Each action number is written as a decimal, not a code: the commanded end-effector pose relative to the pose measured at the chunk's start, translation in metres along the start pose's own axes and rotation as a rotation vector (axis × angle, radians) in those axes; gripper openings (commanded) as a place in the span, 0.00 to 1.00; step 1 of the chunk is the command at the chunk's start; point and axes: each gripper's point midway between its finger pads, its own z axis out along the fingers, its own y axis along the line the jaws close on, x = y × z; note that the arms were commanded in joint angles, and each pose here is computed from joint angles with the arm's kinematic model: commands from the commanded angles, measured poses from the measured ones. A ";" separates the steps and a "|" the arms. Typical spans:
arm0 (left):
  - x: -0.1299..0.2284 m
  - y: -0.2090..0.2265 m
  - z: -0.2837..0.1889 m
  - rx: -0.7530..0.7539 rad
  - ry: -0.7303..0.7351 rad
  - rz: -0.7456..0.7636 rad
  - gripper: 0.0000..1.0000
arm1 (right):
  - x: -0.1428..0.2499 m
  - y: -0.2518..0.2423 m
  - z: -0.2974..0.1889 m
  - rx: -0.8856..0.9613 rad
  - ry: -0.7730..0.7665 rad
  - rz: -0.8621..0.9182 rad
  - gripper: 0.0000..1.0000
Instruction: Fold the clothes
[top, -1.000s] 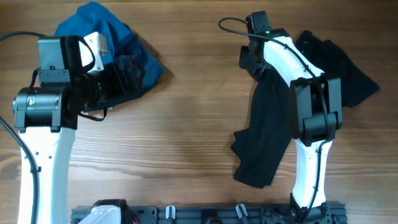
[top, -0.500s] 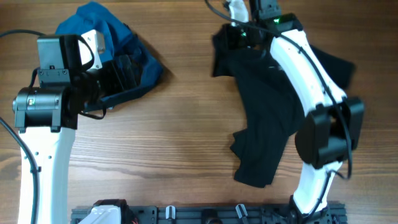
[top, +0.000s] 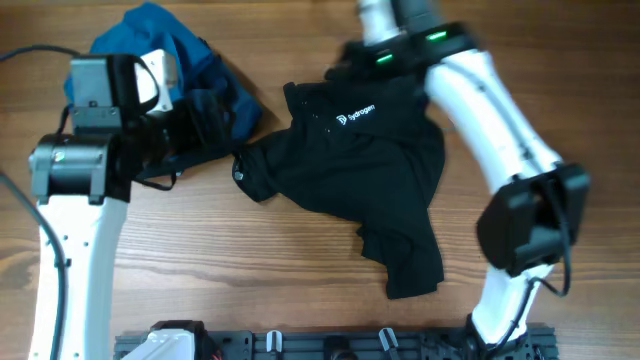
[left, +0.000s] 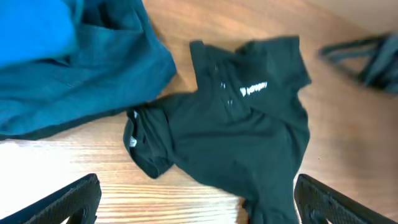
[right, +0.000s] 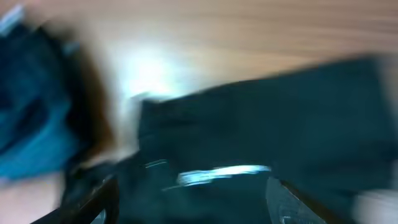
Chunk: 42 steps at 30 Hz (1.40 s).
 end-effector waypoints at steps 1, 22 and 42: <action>0.010 -0.013 0.018 0.002 0.073 0.078 1.00 | 0.006 -0.081 0.007 0.111 0.025 0.176 0.75; 0.069 -0.018 0.092 -0.096 0.385 0.147 1.00 | 0.002 -0.171 0.056 0.193 0.001 0.266 0.04; 0.063 -0.041 0.144 -0.050 0.356 0.213 0.98 | 0.037 -0.219 -0.077 0.211 0.104 0.530 0.87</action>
